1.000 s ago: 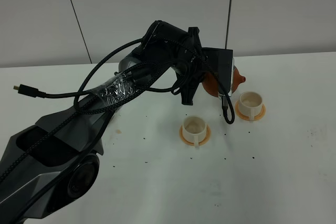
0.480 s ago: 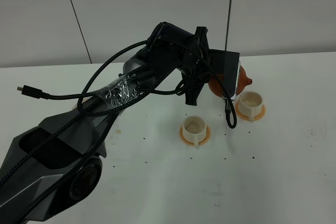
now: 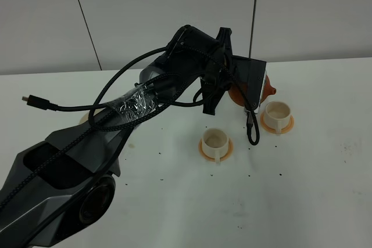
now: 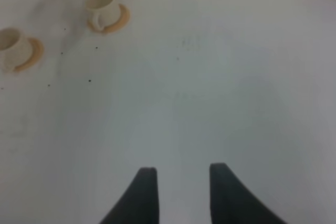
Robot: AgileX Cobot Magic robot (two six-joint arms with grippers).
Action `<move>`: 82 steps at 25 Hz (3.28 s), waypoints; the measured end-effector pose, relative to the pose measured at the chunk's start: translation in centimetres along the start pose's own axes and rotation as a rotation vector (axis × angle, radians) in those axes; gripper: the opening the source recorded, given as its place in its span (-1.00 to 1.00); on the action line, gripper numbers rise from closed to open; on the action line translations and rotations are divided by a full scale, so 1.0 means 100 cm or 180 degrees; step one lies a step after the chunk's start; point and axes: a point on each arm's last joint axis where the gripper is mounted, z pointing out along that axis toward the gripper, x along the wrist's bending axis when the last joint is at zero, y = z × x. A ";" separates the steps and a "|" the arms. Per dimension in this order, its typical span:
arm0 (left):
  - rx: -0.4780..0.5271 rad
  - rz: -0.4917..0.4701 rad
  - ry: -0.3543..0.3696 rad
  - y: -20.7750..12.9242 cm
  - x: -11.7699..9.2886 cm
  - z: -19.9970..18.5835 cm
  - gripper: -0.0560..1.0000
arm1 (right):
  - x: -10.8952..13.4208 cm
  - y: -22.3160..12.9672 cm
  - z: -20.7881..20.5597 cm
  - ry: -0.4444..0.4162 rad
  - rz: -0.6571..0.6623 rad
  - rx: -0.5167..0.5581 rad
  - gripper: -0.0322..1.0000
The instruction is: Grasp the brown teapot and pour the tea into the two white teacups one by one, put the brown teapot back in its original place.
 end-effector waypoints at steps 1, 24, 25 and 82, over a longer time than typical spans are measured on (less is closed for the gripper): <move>-0.0009 0.0004 0.0013 0.001 0.000 0.000 -0.57 | 0.000 0.000 0.000 0.0000 0.0000 0.0000 -0.47; 0.0140 0.0194 0.0137 0.000 0.003 -0.001 -0.57 | 0.000 0.000 0.000 0.0000 0.0000 0.0000 -0.47; 0.0140 0.0207 0.0148 0.001 0.003 -0.001 -0.57 | 0.000 0.000 0.000 0.0000 0.0000 0.0000 -0.47; 0.0392 0.0558 0.0325 0.005 0.007 -0.005 -0.57 | 0.000 0.000 0.000 0.0000 0.0000 0.0000 -0.47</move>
